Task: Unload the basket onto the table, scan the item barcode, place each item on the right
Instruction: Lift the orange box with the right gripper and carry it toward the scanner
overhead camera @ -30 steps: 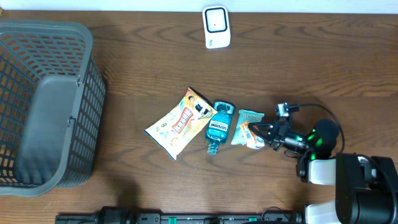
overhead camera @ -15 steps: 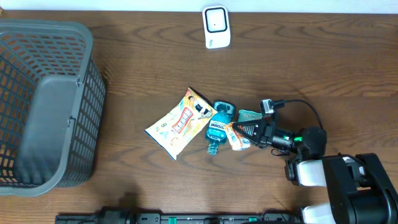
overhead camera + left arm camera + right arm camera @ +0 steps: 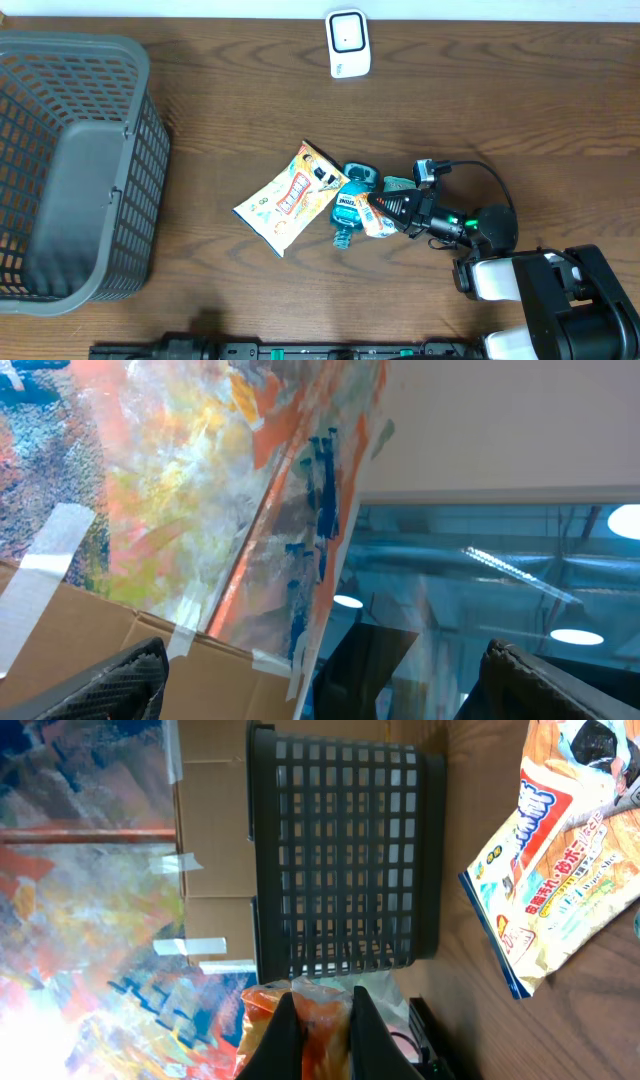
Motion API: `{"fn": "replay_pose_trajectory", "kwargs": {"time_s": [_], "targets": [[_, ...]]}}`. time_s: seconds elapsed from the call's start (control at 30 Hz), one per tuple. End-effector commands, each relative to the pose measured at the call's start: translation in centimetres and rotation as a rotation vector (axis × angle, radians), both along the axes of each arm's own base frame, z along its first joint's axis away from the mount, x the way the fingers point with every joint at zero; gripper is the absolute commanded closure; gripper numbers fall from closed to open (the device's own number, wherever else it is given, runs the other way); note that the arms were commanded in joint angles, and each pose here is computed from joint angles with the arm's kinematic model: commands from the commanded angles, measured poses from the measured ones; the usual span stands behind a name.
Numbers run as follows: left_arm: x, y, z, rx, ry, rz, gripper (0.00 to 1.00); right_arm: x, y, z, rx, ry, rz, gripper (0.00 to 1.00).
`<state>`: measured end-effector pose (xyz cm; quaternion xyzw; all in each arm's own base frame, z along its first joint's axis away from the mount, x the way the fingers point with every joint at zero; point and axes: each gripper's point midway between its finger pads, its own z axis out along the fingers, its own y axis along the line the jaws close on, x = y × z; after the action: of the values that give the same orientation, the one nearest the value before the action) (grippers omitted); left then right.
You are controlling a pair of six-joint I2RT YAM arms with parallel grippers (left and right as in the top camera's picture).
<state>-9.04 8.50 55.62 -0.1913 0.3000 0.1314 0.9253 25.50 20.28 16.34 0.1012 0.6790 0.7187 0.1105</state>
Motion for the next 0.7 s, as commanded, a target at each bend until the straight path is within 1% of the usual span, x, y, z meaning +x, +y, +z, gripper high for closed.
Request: {"fn": "replay_pose_trajectory", "kwargs": {"time_s": [0.0,0.1,0.17,0.2,0.23,0.27,0.37,0.43,0.5,0.6,0.67], "targets": [[0.3,0.0,-0.3,-0.039,-0.015,-0.032,0.01,0.4,-0.3,0.7,0.000,-0.076,-0.028,0.99],[1.1,0.0,-0.6,-0.065,-0.016,-0.070,0.01,0.6,-0.6,0.7,-0.025,-0.149,-0.045,0.99],[2.3,-0.1,-1.2,-0.114,-0.013,-0.140,0.01,0.7,-0.7,0.7,-0.038,-0.189,-0.051,0.99],[3.2,-0.4,-1.8,-0.133,0.011,-0.187,0.01,0.7,-0.7,0.7,-0.046,-0.212,-0.054,0.99],[4.2,-1.0,-2.3,-0.125,0.051,-0.232,0.01,0.7,-0.7,0.7,-0.055,-0.238,-0.057,0.99],[5.4,-2.0,-2.9,-0.085,0.108,-0.273,0.01,0.8,-0.8,0.8,-0.075,-0.300,-0.064,0.99],[8.5,-5.6,-4.7,0.064,0.262,-0.397,0.01,0.9,-0.9,0.6,-0.156,-0.520,-0.083,0.99],[10.0,-7.2,-5.9,0.140,0.337,-0.446,0.01,1.3,-1.0,0.6,-0.180,-0.572,-0.110,0.99],[11.7,-8.3,-7.5,0.160,0.405,-0.498,0.01,2.1,-1.3,0.8,-0.192,-0.589,-0.157,0.99],[14.2,-8.8,-10.0,0.101,0.487,-0.565,0.01,3.2,-1.5,1.8,-0.194,-0.631,-0.193,0.99],[15.9,-9.2,-11.8,0.088,0.546,-0.591,0.01,3.7,-1.4,2.3,-0.189,-0.646,-0.190,0.99]]}}
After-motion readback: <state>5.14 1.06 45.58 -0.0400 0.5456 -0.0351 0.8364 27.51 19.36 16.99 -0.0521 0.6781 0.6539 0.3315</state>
